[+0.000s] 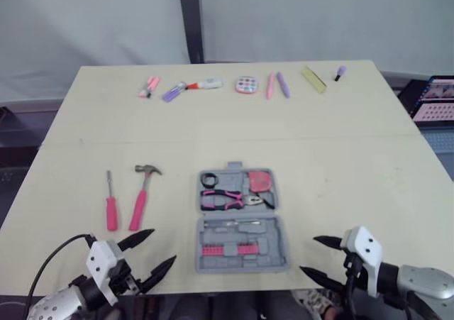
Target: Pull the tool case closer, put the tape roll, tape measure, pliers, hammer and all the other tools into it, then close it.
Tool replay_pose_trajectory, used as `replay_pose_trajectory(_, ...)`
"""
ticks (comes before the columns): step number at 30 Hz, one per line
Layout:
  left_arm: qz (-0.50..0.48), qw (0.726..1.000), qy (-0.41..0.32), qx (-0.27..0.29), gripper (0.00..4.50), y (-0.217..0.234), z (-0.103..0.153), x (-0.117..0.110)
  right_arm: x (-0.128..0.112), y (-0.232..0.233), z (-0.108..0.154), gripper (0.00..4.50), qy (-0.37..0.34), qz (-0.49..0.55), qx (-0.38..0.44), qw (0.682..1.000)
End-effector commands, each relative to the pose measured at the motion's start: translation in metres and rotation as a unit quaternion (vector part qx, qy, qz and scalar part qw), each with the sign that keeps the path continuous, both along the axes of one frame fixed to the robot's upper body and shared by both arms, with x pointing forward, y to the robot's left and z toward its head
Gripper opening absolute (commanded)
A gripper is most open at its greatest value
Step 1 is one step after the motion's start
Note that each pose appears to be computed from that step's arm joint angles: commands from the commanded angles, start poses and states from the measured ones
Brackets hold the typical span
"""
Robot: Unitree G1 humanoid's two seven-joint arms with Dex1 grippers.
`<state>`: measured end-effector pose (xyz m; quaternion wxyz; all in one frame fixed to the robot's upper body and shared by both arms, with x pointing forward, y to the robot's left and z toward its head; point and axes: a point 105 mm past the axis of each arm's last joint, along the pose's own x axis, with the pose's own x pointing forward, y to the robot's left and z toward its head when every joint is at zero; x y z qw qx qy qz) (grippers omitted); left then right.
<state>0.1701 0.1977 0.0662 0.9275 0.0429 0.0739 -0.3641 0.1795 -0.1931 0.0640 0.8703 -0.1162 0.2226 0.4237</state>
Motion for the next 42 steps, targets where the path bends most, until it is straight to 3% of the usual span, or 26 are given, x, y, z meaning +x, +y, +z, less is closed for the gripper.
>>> replay_pose_trajectory(1, -0.002, 1.0, -0.015, 0.014, 4.5, 0.005, 0.005, -0.003, 0.0, 0.0, 0.003, 4.42, -0.012, 0.004, -0.002, 1.0)
replay_pose_trajectory(13, 0.008, 1.0, -0.016, 0.015, 4.5, 0.011, 0.005, -0.003, 0.002, 0.002, 0.007, 4.42, -0.034, 0.009, 0.014, 0.999)
replay_pose_trajectory(24, 0.161, 0.985, -0.013, -0.069, 4.5, 0.008, 0.039, 0.007, 0.002, -0.004, 0.023, 4.42, -0.129, 0.044, 0.013, 0.991)
replay_pose_trajectory(28, 0.263, 0.963, 0.01, -0.055, 4.5, 0.024, 0.037, 0.009, -0.004, -0.002, 0.03, 4.42, -0.151, 0.06, 0.027, 0.986)
replay_pose_trajectory(34, 0.327, 0.945, 0.024, -0.009, 4.5, 0.039, 0.038, 0.03, -0.001, 0.0, 0.032, 4.42, -0.153, 0.072, 0.033, 0.985)
replay_pose_trajectory(42, 0.328, 0.944, 0.019, 0.0, 4.5, 0.049, 0.055, 0.061, 0.003, -0.003, 0.032, 4.42, -0.147, 0.069, 0.023, 0.986)
